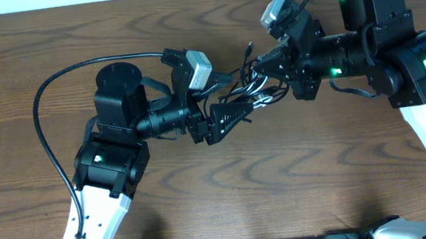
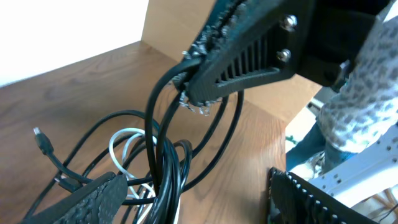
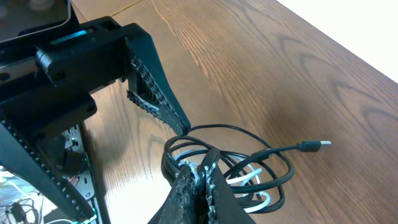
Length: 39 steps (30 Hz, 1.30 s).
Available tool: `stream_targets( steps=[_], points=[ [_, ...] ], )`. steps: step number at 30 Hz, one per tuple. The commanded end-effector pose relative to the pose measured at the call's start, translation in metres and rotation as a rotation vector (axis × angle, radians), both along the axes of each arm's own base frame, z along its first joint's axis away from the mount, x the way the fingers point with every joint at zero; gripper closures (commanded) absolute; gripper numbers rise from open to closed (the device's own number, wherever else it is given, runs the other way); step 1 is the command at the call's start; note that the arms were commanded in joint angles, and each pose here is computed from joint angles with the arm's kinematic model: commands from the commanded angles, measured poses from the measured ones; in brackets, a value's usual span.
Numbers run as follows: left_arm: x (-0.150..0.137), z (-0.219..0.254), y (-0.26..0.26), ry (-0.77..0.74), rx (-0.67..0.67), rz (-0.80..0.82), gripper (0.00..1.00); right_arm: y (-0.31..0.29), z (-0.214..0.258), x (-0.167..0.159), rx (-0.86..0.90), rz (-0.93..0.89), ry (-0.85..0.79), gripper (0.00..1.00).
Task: Untangle cables
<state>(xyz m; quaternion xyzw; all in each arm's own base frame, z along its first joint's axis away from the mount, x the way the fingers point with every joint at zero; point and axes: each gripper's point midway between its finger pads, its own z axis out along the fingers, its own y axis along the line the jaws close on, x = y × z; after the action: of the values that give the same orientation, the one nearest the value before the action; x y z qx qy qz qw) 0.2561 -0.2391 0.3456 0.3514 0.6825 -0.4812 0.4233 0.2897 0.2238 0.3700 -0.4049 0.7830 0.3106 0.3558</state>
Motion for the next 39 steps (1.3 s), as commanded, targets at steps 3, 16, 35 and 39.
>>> stream_targets(
  steps=[3,16,35,39],
  points=[
    [-0.007,0.007,-0.002,-0.136,0.023,-0.056,0.20,0.007,0.018,-0.008,0.059,0.046,-0.029,0.99],
    [-0.004,-0.024,0.003,-0.148,0.133,-0.055,0.69,0.017,0.032,-0.019,0.143,0.122,-0.018,0.99],
    [-0.012,0.012,0.020,-0.214,0.113,0.087,0.91,-0.055,-0.009,0.037,-0.173,-0.274,-0.059,0.99],
    [-0.016,0.015,0.021,-0.226,0.109,0.090,0.91,-0.066,-0.011,0.041,-0.179,-0.305,-0.048,0.99]
  ],
)
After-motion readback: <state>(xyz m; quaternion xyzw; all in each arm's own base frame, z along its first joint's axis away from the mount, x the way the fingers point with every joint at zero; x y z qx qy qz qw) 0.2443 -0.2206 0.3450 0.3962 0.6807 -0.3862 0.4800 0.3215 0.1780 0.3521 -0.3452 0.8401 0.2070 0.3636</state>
